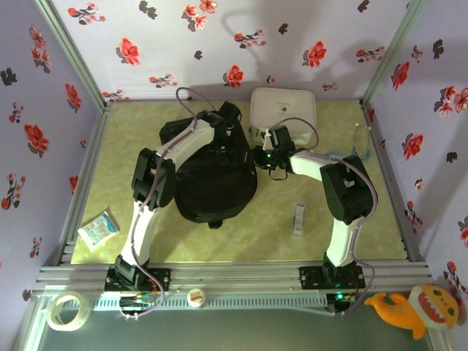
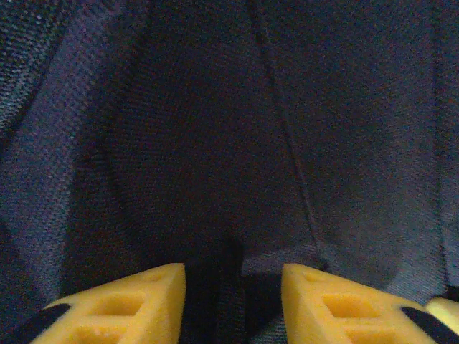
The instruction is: Pack the student bag
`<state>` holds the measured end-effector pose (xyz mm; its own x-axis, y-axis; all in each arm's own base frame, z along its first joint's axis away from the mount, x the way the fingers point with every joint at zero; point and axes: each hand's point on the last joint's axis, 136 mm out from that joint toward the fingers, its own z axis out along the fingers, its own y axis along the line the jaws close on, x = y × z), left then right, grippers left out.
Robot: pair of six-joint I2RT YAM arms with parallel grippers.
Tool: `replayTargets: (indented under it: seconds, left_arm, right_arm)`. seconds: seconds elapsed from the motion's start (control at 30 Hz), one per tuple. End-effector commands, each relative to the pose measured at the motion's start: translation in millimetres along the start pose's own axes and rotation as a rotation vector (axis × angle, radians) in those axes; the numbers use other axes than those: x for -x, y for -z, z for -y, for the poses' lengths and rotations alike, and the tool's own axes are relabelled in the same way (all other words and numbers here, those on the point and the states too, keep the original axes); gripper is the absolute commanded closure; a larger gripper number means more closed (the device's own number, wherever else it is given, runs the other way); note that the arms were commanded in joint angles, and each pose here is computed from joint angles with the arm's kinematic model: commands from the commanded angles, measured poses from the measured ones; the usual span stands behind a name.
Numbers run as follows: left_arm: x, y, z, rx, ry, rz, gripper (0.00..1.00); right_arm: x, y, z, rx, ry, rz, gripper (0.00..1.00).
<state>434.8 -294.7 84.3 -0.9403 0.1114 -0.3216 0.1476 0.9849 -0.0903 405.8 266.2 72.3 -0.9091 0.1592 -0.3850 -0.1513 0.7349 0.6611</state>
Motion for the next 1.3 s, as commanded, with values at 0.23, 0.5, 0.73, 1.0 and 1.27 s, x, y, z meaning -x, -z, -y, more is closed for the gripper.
replayTargets:
  seconds: [0.23, 0.5, 0.73, 1.0, 1.27]
  left_arm:
    - [-13, -6, -19, 0.178, -0.067, -0.053, 0.97]
    - [6, 73, -29, 0.124, -0.006, 0.103, 1.00]
    - [-15, 83, -67, 0.136, 0.088, 0.109, 1.00]
    - [-22, 70, -107, 0.165, 0.167, 0.094, 1.00]
    - [-53, 81, -176, 0.306, 0.222, 0.070, 1.00]
  right_arm:
    - [-2, 16, -4, -0.020, 0.016, 0.036, 0.82]
    - [1, 25, 23, -0.178, 0.020, 0.082, 0.83]
    - [2, 24, 26, -0.197, 0.023, 0.083, 0.83]
    - [3, 28, 36, -0.270, 0.025, 0.097, 0.88]
    - [17, 33, 52, -0.404, 0.060, 0.121, 0.96]
